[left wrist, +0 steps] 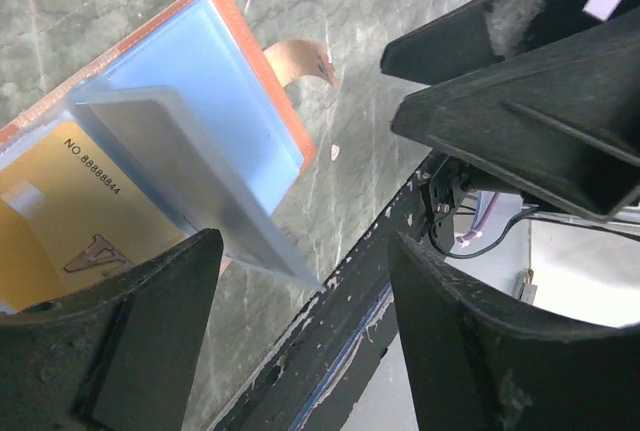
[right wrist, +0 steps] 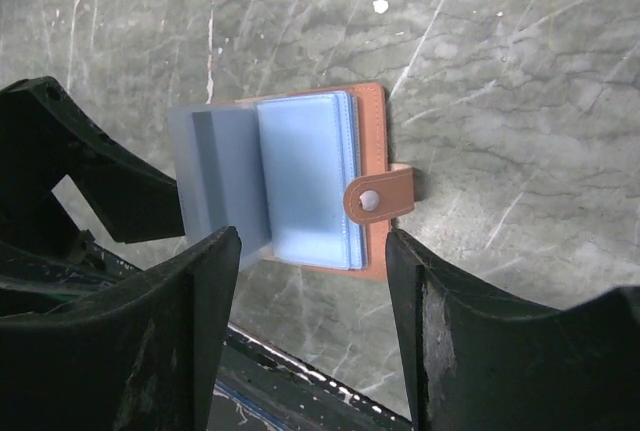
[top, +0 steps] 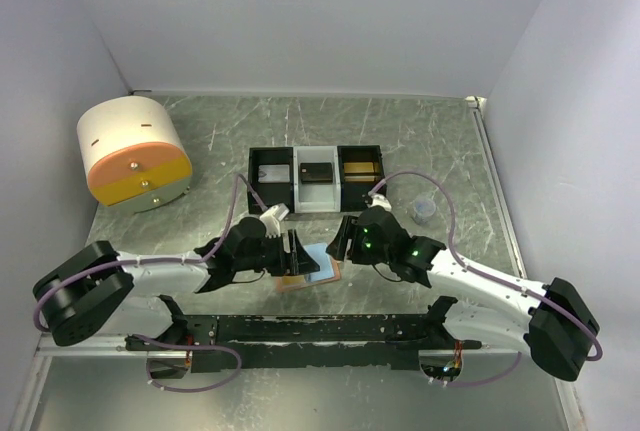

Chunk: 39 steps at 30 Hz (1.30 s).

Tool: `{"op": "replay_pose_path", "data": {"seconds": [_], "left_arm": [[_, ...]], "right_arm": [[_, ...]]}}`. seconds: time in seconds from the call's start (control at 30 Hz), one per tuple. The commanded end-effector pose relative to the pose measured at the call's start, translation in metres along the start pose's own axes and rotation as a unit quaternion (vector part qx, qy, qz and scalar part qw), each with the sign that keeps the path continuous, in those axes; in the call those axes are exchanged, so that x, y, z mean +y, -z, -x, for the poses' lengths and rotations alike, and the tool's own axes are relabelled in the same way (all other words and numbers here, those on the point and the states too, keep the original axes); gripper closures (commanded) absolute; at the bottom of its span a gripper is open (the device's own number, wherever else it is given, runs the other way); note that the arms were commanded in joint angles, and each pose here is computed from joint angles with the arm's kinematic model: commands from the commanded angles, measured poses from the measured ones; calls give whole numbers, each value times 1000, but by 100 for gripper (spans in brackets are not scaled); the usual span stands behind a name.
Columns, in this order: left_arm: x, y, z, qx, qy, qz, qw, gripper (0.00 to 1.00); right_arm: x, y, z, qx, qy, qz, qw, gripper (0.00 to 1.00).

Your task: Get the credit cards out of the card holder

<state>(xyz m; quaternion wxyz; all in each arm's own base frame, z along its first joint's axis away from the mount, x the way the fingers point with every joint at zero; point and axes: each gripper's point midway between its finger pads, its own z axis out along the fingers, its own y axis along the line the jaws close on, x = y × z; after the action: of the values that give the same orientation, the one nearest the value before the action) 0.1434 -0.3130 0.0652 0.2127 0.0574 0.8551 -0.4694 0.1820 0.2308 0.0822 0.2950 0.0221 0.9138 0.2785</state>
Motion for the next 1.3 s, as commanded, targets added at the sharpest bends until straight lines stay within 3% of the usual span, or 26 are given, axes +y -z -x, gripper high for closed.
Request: {"op": "replay_pose_path", "data": {"seconds": [0.0, 0.2, 0.43, 0.6, 1.1, 1.27], "left_arm": [[-13, 5, 11, -19, -24, -9, 999, 20], [-4, -1, 1, 4, 0, 7, 1000, 16], [-34, -15, 4, 6, 1, -75, 997, 18], [-23, -22, 4, 18, -11, -22, 1000, 18], [7, 30, 14, -76, 27, 48, 996, 18], [13, 36, 20, -98, 38, 67, 992, 17]], "right_arm": [[11, -2, 1, 0, -1, 30, 1000, 41], [19, -1, 0, 5, 2, 51, 999, 44], [11, -2, -4, 4, -7, 41, 999, 46], [7, -1, -5, 2, -15, 35, 999, 47], [46, -9, -15, 45, 22, 132, 990, 70], [47, -17, -17, 63, 44, 117, 990, 73]]}}
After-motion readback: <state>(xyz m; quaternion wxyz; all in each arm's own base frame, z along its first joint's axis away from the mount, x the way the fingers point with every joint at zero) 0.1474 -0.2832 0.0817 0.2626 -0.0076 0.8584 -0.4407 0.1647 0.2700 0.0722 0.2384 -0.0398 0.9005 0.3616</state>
